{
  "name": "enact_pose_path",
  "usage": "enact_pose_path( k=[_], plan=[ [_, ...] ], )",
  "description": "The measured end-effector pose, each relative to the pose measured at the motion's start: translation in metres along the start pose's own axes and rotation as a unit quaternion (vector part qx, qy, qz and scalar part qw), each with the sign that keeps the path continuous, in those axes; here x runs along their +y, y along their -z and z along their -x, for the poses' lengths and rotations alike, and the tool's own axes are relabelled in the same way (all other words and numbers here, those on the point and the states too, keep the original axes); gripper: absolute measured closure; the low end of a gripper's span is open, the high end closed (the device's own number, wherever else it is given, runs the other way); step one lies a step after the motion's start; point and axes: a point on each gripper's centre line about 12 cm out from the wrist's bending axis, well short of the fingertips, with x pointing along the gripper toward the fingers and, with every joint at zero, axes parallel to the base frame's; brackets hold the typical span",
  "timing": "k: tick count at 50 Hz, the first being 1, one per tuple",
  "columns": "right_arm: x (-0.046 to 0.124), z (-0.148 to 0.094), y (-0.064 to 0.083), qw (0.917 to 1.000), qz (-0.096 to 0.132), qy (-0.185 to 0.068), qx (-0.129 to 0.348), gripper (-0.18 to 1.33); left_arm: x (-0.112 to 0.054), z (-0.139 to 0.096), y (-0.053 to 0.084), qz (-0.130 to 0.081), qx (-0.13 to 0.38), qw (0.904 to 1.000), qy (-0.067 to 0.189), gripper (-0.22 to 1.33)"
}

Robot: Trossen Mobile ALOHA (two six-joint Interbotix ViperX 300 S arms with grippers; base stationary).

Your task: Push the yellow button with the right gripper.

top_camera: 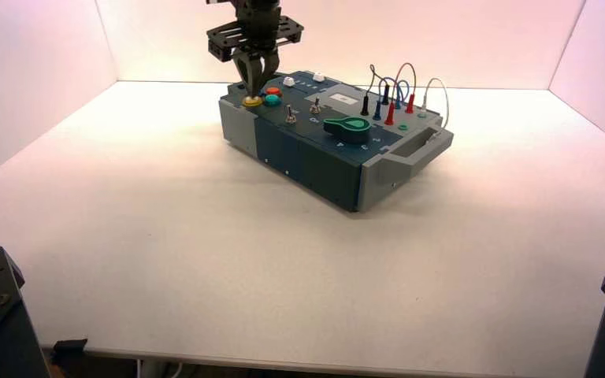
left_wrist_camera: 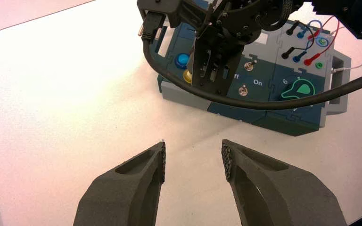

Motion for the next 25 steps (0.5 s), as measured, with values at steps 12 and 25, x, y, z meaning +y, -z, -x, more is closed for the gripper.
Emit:
enact_pose_path(
  k=[12,25],
  plan=[
    [0.0012,-0.0041,0.0000,1.0000,0.000,-0.002,0.002,1.28,0.0000,0.0000,0.0000,0.000,0.000,1.0000,0.000,-0.04],
    [0.0015,-0.0041,0.0000,1.0000,-0.001,-0.003,0.002,1.28,0.0000,-0.0004,0.0000,0.001,0.001,1.0000,0.001,-0.04]
  ],
)
